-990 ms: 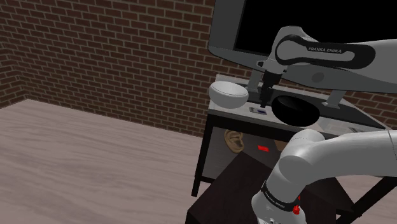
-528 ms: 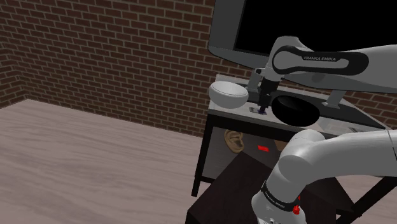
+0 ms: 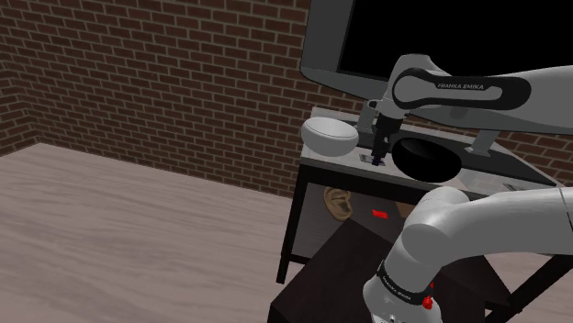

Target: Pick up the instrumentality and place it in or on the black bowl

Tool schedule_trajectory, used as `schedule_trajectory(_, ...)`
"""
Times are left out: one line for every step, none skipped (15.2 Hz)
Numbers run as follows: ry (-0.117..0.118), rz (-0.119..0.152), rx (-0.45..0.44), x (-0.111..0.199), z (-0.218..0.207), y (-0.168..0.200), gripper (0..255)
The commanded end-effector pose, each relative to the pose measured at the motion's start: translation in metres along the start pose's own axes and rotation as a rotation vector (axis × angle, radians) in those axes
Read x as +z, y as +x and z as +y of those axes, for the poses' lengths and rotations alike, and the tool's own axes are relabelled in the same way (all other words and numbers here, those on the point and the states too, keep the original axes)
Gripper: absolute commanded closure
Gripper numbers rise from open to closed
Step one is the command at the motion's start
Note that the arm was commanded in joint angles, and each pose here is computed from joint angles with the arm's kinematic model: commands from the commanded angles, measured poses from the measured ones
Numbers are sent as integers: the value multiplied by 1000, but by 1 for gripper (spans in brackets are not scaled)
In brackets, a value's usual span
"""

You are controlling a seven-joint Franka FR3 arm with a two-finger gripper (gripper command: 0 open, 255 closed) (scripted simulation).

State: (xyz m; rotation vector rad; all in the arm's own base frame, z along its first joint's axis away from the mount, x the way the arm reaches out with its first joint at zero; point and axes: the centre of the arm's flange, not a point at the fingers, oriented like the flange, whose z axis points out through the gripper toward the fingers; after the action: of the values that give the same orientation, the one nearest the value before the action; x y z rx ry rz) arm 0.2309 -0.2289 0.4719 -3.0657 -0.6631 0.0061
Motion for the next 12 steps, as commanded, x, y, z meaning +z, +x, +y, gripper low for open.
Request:
schedule_trajectory(0,0,0,0,0,0,255)
schedule_trajectory(0,0,0,0,0,0,255)
schedule_trajectory(0,0,0,0,0,0,255)
schedule_trajectory(0,0,0,0,0,0,255)
schedule_trajectory(0,0,0,0,0,0,255)
schedule_trajectory(0,0,0,0,0,0,255)
schedule_trajectory(0,0,0,0,0,0,255)
schedule_trajectory(0,0,0,0,0,0,255)
schedule_trajectory(0,0,0,0,0,0,255)
schedule_trajectory(0,0,0,-5,0,0,255)
schedule_trajectory(0,0,0,-10,0,0,255)
schedule_trajectory(0,0,0,-16,0,0,255)
